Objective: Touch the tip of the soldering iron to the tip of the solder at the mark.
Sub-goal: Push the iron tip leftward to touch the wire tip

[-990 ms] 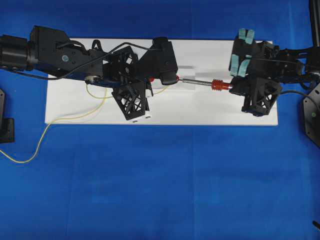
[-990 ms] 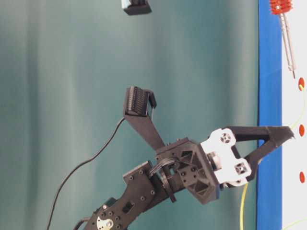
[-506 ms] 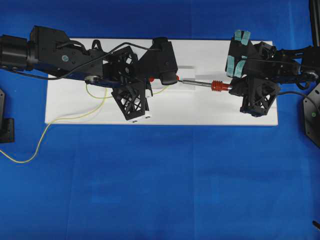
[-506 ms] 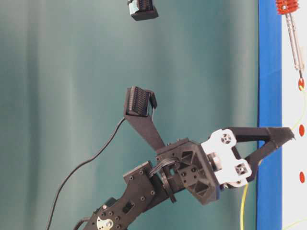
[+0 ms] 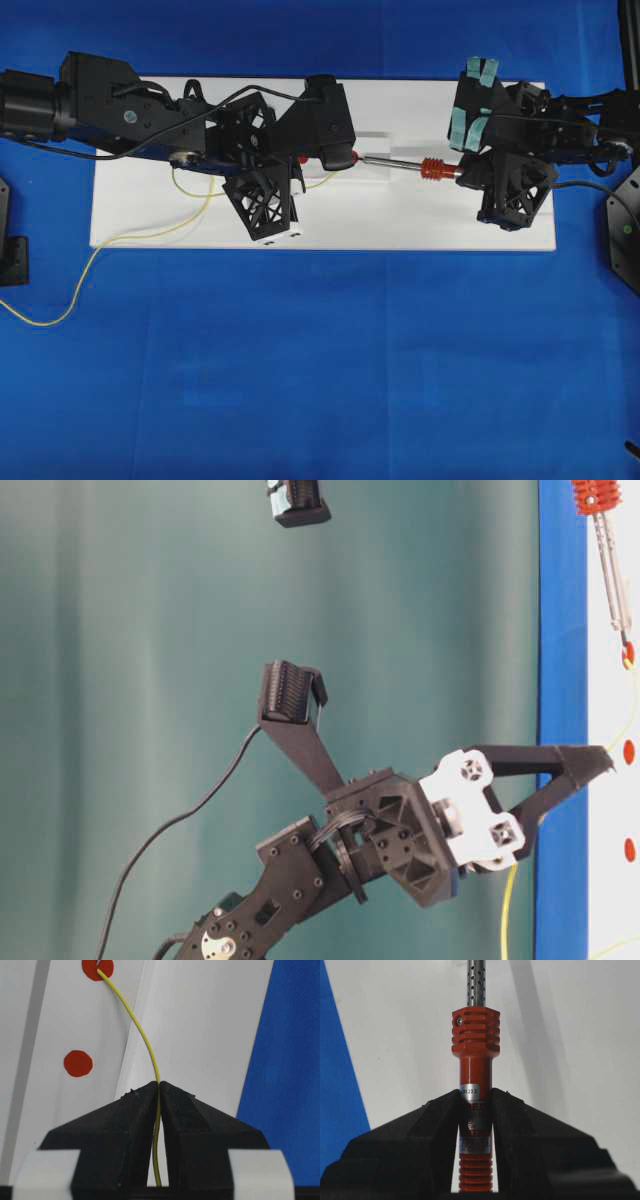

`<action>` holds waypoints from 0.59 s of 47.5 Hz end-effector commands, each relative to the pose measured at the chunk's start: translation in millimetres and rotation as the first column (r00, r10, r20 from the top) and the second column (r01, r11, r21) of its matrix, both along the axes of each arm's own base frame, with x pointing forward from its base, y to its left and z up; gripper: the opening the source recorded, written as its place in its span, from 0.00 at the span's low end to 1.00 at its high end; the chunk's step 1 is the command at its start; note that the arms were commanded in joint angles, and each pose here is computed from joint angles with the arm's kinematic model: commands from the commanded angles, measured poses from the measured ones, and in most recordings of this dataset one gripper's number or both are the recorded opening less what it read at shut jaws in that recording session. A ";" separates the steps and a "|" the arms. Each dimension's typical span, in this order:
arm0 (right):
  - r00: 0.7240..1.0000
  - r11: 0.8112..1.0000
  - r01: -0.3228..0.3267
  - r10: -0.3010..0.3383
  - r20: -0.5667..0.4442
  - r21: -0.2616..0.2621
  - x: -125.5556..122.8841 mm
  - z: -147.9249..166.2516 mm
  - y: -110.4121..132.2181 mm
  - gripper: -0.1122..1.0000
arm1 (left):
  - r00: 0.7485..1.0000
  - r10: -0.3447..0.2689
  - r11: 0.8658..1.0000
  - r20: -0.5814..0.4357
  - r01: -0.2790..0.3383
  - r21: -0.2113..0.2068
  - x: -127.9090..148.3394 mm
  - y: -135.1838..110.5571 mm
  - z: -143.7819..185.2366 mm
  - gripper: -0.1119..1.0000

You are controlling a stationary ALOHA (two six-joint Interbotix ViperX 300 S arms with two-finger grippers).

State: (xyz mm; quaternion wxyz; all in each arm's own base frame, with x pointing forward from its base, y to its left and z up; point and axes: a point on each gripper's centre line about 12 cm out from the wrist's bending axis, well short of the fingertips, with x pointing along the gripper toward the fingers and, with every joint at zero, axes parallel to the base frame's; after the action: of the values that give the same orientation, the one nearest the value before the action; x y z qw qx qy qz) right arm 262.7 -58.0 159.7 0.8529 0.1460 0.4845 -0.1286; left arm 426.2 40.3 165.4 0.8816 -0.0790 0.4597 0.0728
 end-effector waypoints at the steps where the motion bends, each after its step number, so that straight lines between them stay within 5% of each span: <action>1: 0.999 1.000 0.001 -0.001 0.033 -0.012 7.0 9.3 -2.8 0.16 | 0.999 -0.004 1.000 0.041 0.004 0.007 3.5 -0.2 15.0 0.13; 28: 0.999 1.000 0.001 -0.001 0.033 -0.012 7.0 9.3 -2.8 0.16 | 0.999 -0.009 1.000 0.042 0.008 0.009 4.8 -0.7 15.2 0.13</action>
State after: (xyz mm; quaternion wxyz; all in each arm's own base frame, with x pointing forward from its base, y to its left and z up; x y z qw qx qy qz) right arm 263.2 -58.2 159.4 0.8526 0.1453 0.4853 -0.1286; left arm 426.2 40.3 165.4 0.8817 -0.0776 0.4598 0.0721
